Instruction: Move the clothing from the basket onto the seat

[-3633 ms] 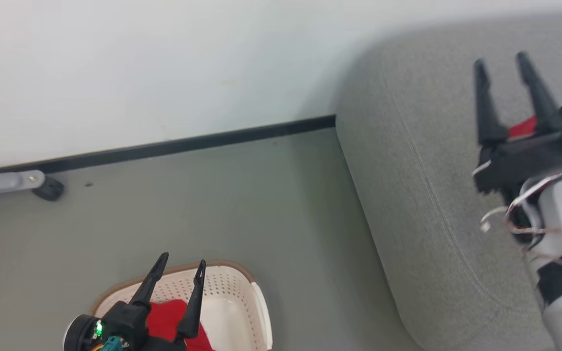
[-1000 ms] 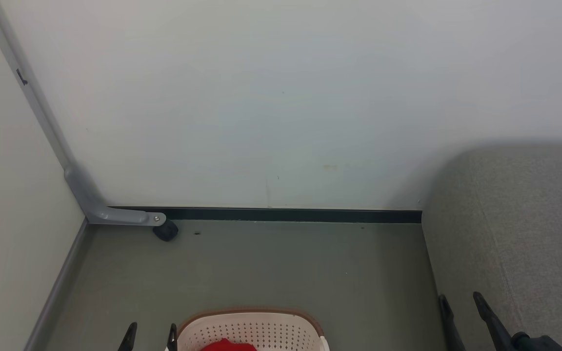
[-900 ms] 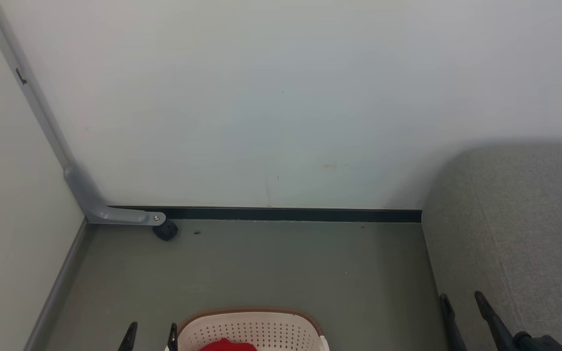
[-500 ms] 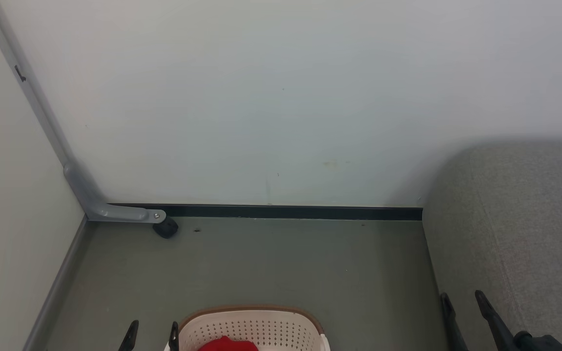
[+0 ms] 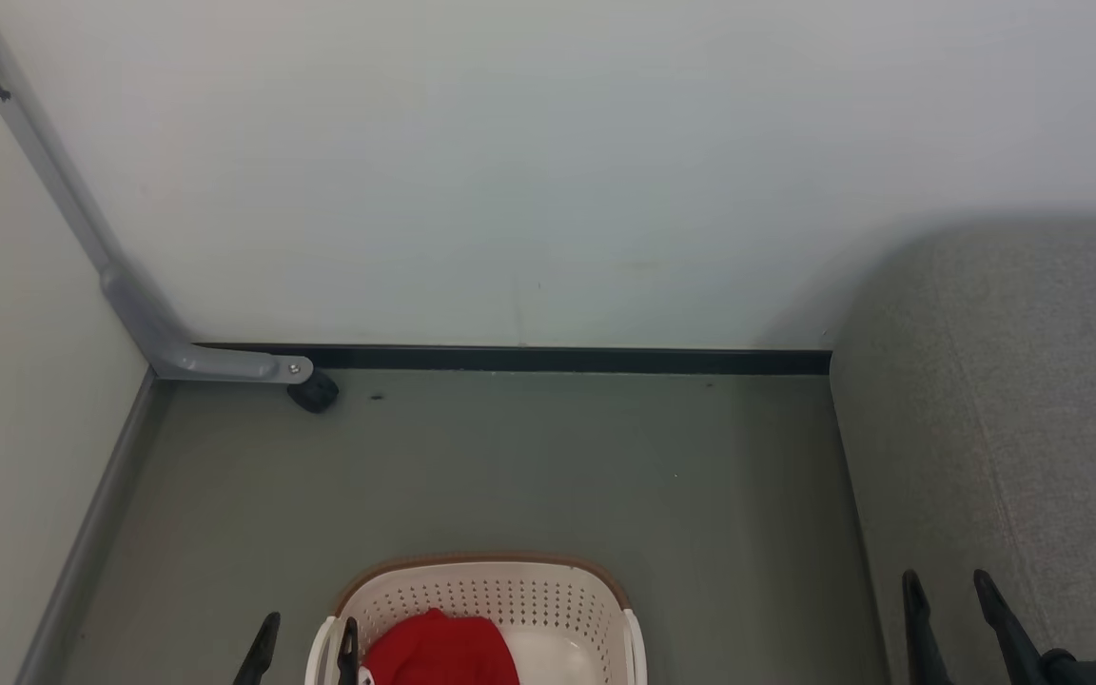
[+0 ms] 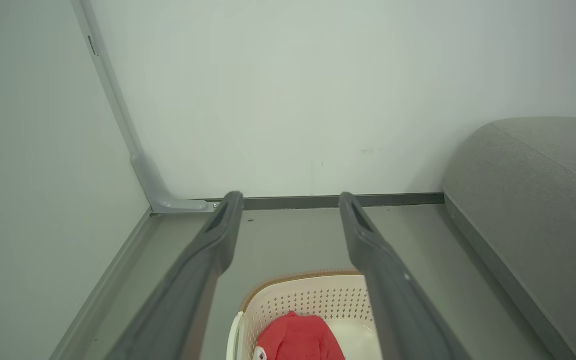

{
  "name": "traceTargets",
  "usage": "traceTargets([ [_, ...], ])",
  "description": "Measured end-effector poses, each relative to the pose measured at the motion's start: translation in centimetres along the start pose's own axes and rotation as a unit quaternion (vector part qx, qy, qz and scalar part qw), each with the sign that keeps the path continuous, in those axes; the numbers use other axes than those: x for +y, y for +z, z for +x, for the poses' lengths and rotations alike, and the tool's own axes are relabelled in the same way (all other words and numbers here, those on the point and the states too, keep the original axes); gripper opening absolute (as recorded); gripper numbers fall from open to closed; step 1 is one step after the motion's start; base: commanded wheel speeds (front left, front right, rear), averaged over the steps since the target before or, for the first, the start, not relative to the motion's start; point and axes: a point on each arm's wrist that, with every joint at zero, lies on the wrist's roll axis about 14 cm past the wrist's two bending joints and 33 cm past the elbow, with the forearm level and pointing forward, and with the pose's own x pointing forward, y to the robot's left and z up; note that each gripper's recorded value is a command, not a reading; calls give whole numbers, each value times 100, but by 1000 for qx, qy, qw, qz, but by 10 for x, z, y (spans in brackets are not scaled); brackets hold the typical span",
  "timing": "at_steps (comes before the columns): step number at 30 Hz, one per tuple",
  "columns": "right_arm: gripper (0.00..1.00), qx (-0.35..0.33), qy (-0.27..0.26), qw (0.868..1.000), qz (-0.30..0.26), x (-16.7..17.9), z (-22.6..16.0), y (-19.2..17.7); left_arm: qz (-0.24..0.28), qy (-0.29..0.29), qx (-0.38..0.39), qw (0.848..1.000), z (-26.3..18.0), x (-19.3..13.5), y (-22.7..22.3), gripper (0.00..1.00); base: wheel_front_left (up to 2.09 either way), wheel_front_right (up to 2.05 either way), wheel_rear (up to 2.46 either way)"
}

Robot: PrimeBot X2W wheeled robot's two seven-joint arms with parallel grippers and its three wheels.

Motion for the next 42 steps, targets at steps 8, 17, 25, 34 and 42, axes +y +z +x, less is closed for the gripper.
traceTargets([
  [8,100,71,-17,997,-9,-10,-2,-47,10,-44,72,996,17,-11,-44,100,0,0,0],
  [17,100,137,-25,990,-13,-14,-8,-89,51,-84,129,987,55,-7,-84,100,0,0,0],
  [25,100,157,-27,987,-18,-14,2,-106,87,-113,179,973,87,-5,-119,100,0,0,0],
  [34,100,180,-38,983,-18,-18,17,-129,169,-165,257,937,118,5,-174,100,0,0,0],
  [42,100,191,-49,980,-17,-24,35,-149,294,-242,312,870,140,12,-224,100,0,0,0],
])
